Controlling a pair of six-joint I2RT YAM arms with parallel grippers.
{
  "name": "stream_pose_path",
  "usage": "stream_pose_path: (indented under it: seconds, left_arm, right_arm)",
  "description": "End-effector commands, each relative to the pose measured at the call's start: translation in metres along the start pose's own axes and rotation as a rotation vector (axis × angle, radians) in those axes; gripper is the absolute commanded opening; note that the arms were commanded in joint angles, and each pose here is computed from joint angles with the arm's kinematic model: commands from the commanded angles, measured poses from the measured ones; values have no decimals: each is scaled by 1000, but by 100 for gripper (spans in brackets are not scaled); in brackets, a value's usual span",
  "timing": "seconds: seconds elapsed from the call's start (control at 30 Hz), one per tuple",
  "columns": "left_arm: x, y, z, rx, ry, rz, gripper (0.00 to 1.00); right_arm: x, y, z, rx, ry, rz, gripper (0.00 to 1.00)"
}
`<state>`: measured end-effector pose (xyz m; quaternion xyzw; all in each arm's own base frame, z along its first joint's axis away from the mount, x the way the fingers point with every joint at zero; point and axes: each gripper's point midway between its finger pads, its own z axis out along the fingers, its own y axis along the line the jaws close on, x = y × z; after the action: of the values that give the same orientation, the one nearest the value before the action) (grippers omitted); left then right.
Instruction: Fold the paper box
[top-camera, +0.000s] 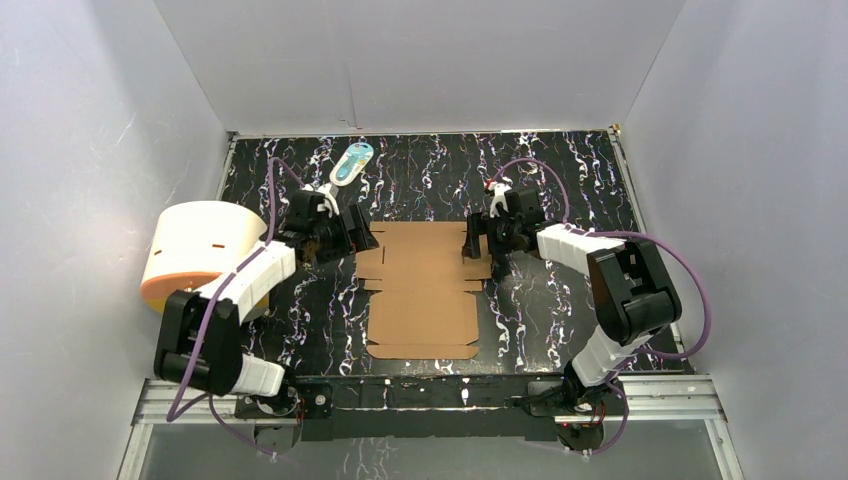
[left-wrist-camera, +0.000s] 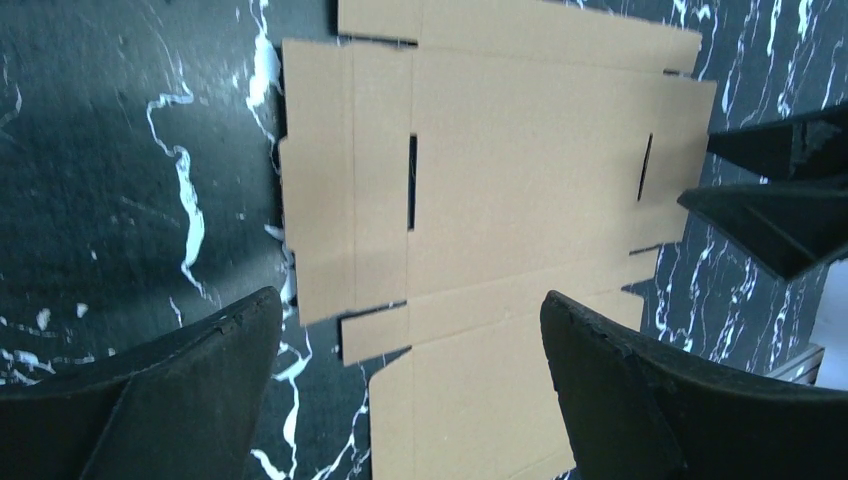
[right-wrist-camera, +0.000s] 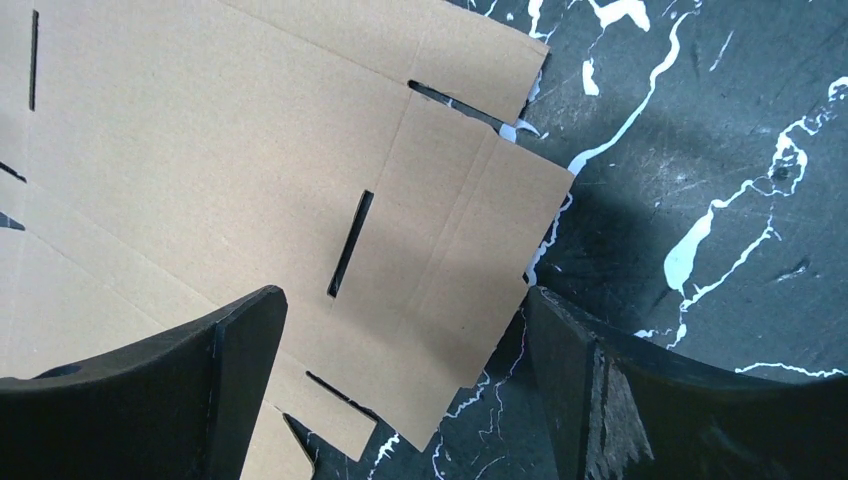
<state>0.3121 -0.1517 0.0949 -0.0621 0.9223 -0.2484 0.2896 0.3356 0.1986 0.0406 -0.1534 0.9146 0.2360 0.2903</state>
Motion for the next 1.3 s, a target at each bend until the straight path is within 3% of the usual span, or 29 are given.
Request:
stream_pose_path:
  seconds: [0.0, 0.3, 0.7, 1.27]
  left_arm:
    - [-36, -7, 5, 14, -42, -50, 98]
    - [-76, -8, 30, 49, -10, -63, 98]
    - [-69, 1, 79, 77, 120, -85, 98]
    - [-63, 1, 108, 126, 190, -135, 96]
  right_arm:
    - [-41, 10, -7, -21, -139, -6, 99]
    - [-75, 4, -24, 55, -259, 11, 99]
    - [-94, 36, -17, -131, -310, -11, 99]
    - [-70, 46, 31, -273, -200, 47, 98]
